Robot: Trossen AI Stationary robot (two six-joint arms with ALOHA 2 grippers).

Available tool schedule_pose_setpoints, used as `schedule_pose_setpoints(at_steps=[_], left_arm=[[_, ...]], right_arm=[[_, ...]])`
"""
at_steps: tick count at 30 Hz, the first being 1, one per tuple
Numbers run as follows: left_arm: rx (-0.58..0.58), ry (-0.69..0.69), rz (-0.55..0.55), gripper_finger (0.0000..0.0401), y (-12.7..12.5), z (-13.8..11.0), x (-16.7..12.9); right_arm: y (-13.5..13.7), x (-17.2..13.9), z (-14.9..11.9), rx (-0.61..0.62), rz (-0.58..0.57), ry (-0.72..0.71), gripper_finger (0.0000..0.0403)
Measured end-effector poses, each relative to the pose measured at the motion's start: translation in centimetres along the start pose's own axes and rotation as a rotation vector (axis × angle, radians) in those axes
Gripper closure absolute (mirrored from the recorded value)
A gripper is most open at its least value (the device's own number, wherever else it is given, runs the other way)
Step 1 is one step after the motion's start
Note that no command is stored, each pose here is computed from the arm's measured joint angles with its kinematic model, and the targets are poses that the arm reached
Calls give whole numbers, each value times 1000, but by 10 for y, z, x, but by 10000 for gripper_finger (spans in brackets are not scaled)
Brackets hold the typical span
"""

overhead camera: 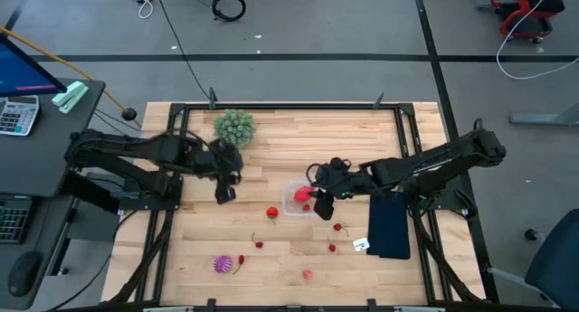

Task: Pick and placing Produce into tupperware
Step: Put the red strawberry into the transparent bin

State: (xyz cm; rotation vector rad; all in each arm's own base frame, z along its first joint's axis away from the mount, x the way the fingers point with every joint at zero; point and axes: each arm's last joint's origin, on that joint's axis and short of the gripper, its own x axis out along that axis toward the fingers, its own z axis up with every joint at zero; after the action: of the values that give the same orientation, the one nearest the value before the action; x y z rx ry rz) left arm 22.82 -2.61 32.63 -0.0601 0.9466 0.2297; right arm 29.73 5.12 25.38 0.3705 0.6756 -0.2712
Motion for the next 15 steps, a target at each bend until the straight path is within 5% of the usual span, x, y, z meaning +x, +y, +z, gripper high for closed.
schedule_pose_setpoints(at_steps=[15], left_arm=[[293,59,46,294,-89,-9,64]], right_arm=[[3,-17,-2,-26,-56,-44,254]])
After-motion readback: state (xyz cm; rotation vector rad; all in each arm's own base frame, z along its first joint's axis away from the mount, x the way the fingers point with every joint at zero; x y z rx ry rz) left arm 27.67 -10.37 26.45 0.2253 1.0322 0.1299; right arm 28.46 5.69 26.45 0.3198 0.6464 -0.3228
